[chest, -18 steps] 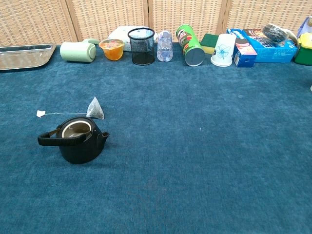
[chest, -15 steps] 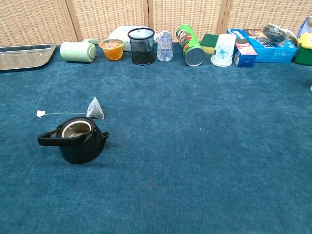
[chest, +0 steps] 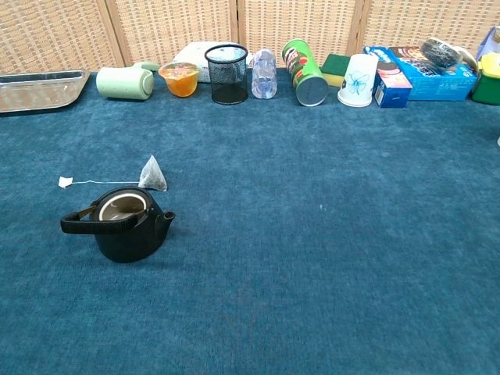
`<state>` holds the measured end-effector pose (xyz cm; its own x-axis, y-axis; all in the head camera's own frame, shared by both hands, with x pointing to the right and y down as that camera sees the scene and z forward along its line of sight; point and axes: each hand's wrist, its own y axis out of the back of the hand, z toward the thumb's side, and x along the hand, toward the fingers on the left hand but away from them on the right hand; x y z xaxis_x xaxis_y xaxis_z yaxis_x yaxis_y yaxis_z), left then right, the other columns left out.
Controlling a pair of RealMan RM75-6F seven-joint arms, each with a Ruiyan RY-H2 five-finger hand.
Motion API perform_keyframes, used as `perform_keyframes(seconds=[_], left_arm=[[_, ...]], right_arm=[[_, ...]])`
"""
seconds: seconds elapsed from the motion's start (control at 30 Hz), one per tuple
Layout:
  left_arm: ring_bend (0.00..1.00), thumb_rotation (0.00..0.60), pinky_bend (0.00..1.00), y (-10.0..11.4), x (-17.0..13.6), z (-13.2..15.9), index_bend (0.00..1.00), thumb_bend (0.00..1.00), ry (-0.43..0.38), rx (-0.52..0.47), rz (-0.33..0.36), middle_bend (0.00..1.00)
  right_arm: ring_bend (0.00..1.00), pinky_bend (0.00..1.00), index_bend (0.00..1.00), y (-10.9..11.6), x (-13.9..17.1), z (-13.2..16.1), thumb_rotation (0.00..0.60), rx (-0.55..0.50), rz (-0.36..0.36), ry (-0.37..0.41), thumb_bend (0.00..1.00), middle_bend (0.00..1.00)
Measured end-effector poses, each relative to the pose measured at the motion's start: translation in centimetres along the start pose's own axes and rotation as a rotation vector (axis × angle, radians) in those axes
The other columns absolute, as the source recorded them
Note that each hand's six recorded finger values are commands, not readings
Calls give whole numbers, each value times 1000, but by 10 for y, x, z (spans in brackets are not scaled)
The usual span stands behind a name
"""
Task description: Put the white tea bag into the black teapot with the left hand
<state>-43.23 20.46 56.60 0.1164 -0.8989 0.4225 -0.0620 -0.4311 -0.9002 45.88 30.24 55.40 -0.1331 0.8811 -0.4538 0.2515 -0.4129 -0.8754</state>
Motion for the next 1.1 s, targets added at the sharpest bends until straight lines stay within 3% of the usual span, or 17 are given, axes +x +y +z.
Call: perform_keyframes(seconds=[0.1, 0.27, 0.5, 0.7, 0.93, 1.1], left_arm=[[586, 600, 675, 0, 8, -2, 361, 412, -31, 81, -14, 645], [659, 600, 751, -7, 25, -4, 361, 413, -92, 232, -59, 723], [857, 600, 846, -27, 56, -11, 361, 415, -153, 401, -132, 884], [931, 600, 895, -44, 79, -8, 362, 428, -181, 430, -175, 973], [942, 600, 901, -63, 104, -2, 367, 420, -198, 411, -208, 991], [953, 600, 908, -75, 117, 4, 407, 361, -202, 391, -213, 999]], right_arm=[[283, 232, 420, -3, 1, 2, 600, -1, 12, 5, 219, 404], [283, 233, 420, -5, 1, 2, 600, -2, 18, 3, 219, 404], [284, 236, 420, -6, 2, 1, 600, 2, 22, -7, 218, 404], [285, 241, 420, -7, 3, -1, 600, 3, 24, -25, 219, 404], [286, 243, 421, -7, 2, -3, 600, 8, 22, -42, 218, 404], [286, 247, 421, -6, 2, -4, 600, 11, 21, -55, 218, 404]])
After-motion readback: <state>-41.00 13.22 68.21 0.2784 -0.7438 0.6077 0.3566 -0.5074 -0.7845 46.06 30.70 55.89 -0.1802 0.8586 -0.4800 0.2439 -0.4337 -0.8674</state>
